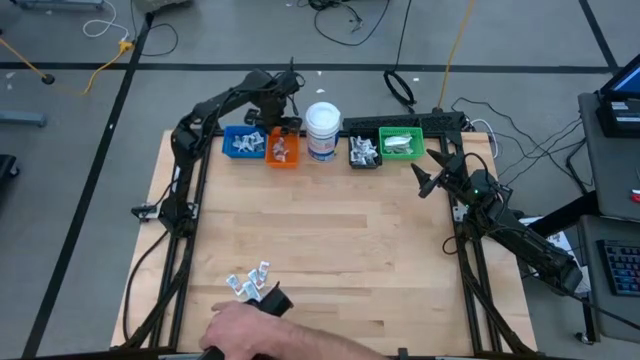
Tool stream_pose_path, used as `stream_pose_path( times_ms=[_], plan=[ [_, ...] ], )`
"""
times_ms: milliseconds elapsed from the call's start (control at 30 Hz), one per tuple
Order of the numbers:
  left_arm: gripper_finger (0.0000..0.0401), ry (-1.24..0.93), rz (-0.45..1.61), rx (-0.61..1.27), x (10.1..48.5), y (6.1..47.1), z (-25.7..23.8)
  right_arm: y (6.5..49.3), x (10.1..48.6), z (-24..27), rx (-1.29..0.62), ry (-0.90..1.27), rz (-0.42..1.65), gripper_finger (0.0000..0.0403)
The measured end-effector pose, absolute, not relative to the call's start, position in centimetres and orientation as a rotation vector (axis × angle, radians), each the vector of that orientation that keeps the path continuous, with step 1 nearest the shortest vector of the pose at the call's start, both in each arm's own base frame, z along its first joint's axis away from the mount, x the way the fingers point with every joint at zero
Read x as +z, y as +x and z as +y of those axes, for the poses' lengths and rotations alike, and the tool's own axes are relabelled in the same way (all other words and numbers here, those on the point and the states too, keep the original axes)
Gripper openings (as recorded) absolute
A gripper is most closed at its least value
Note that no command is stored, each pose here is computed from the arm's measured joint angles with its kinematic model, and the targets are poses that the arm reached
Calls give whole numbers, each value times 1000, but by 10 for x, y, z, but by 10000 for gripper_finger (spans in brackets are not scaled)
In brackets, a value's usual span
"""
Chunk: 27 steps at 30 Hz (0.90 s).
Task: Pick & Place First Aid Supplies
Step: Put the ointment pack into the orange bin
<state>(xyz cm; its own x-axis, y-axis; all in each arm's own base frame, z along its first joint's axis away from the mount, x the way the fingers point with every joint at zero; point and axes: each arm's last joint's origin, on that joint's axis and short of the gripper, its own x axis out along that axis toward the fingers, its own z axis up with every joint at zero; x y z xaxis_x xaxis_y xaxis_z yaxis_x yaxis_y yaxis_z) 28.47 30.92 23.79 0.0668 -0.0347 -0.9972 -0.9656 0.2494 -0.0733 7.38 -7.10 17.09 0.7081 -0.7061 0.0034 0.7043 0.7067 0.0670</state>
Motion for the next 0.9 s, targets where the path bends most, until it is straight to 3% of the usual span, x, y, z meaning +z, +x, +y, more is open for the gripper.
stream_pose_path(
  times_ms=[367,600,900],
  plan=[
    [241,-1123,1384,985,235,284,267,74,171,-71,-784,62,-29,352],
    [241,-1143,1306,1012,228,277,193,74,171,-71,-784,62,-30,352],
    [241,-1205,1341,1111,209,238,83,74,171,-71,-784,62,-29,352]
  ],
)
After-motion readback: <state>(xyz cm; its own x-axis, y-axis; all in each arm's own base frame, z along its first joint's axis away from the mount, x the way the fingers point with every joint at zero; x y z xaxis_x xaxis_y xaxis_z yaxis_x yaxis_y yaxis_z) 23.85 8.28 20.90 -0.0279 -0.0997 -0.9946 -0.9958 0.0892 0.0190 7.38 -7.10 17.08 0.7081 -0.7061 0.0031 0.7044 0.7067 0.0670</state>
